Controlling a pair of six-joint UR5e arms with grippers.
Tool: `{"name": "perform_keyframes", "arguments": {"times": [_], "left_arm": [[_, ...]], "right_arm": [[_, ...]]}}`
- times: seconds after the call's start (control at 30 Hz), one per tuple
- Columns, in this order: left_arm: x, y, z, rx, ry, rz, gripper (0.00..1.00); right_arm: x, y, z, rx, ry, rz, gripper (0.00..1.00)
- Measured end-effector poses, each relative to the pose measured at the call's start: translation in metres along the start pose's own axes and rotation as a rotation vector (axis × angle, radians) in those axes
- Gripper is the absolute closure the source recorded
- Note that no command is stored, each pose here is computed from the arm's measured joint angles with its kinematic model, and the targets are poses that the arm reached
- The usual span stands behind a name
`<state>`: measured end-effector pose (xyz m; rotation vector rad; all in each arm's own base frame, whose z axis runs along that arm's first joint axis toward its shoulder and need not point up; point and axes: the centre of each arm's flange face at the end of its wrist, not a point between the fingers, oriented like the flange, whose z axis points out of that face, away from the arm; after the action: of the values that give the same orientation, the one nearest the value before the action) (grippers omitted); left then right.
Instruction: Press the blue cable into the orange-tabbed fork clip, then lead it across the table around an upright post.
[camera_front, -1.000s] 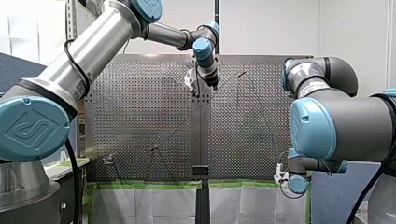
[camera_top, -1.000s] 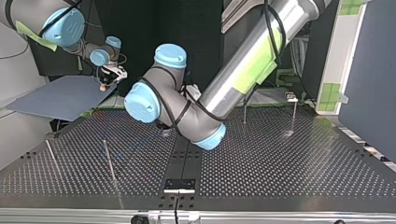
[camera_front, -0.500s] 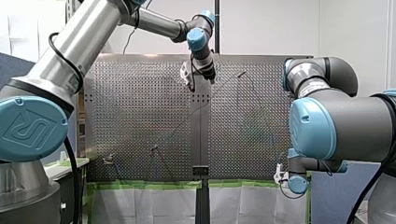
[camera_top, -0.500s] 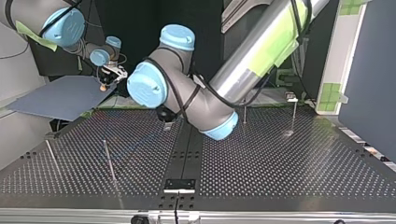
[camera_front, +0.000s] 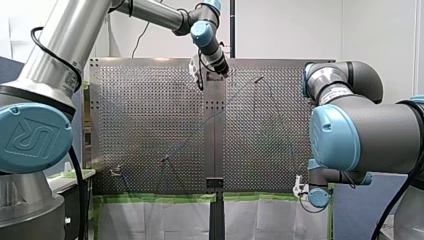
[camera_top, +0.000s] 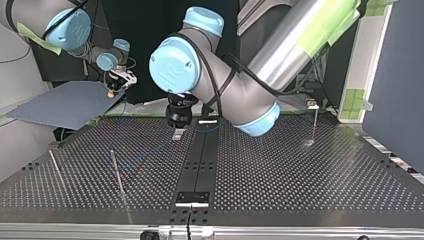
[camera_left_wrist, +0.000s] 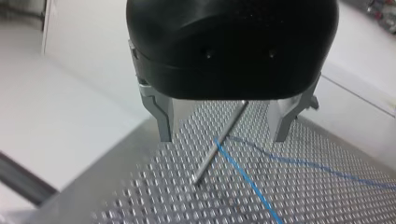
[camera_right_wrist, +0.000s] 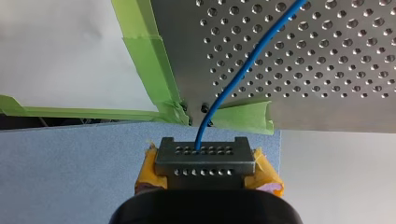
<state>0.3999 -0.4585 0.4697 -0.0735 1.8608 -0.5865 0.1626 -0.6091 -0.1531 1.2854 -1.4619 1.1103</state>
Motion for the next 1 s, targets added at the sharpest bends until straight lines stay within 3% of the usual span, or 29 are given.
{"name": "perform_keyframes", "arguments": {"times": [0.2, 0.73, 0.87, 1.0], "left_arm": [[-0.006, -0.001, -0.017, 0.038, -0.036, 0.017, 0.00], [-0.028, 0.008, -0.063, 0.137, -0.153, 0.000, 0.00], [-0.030, 0.007, -0.079, 0.190, -0.176, 0.004, 0.00], [-0.012, 0.000, -0.086, 0.236, -0.164, 0.039, 0.00]], "right_arm": [[0.000, 0.000, 0.000, 0.003, 0.000, 0.000, 1.00], [0.002, -0.005, 0.003, 0.027, 0.005, -0.008, 1.00], [0.002, -0.007, 0.003, 0.030, 0.006, -0.011, 1.00], [0.002, -0.008, 0.002, 0.031, 0.006, -0.011, 1.00]]}}
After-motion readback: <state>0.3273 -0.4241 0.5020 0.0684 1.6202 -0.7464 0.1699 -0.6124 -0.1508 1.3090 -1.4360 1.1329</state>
